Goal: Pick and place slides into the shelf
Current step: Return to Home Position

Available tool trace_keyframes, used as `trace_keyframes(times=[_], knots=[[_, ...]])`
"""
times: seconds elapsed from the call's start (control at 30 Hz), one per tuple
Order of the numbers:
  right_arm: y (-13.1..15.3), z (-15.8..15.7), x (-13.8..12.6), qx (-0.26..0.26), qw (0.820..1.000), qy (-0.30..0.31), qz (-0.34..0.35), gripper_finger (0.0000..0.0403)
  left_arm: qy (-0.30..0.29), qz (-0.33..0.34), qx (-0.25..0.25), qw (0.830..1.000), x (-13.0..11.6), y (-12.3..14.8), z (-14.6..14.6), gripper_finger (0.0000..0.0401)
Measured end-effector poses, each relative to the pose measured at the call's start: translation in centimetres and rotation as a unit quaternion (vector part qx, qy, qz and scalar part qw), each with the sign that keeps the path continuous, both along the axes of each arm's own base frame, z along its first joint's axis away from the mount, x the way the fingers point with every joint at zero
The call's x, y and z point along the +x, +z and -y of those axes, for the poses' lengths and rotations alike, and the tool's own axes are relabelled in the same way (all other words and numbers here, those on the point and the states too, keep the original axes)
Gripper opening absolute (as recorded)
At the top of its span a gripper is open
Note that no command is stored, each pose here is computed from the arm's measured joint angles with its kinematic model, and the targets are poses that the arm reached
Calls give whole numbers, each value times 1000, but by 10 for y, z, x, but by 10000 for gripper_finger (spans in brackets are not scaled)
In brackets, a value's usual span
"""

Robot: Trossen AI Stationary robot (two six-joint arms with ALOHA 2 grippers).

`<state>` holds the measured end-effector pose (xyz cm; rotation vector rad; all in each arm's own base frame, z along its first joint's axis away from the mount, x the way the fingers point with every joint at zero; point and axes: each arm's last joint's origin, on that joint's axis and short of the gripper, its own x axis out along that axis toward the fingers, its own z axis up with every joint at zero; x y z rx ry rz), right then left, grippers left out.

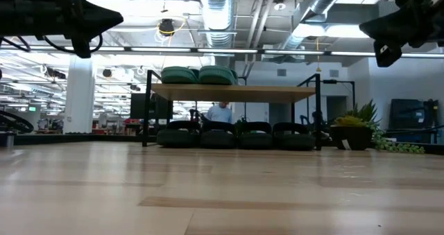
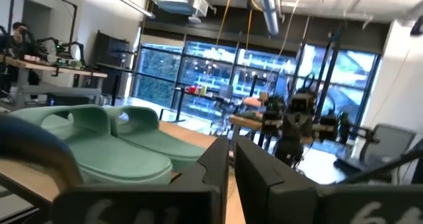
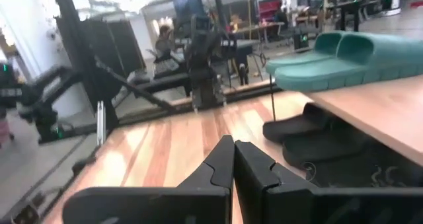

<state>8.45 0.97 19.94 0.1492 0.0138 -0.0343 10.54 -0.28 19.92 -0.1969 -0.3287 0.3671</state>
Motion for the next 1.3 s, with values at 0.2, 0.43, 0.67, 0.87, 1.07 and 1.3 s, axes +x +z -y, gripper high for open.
trace_keyframes(times=[0.2, 0.43, 0.67, 0.87, 1.07, 1.3], knots=[[-15, -1, 5, -16, 1000, 6, -9, 0, 6, -33, 21, 999, 1, -5, 0, 13], [-32, -2, 13, -11, 999, 24, 19, 0, 3, -38, 24, 999, 2, -6, 0, 13], [-33, 1, 14, -24, 999, 33, 13, 0, 9, -67, 25, 997, 3, -11, 0, 13], [-33, 3, 14, -26, 999, 26, 13, 0, 18, -96, 16, 995, 4, -17, 0, 13], [-33, 3, 14, -22, 999, 27, 13, 0, 17, -117, 17, 993, 4, -22, 0, 13], [-33, 2, 14, -9, 999, 31, 13, 0, 20, -96, 89, 991, 3, -13, 1, 14]])
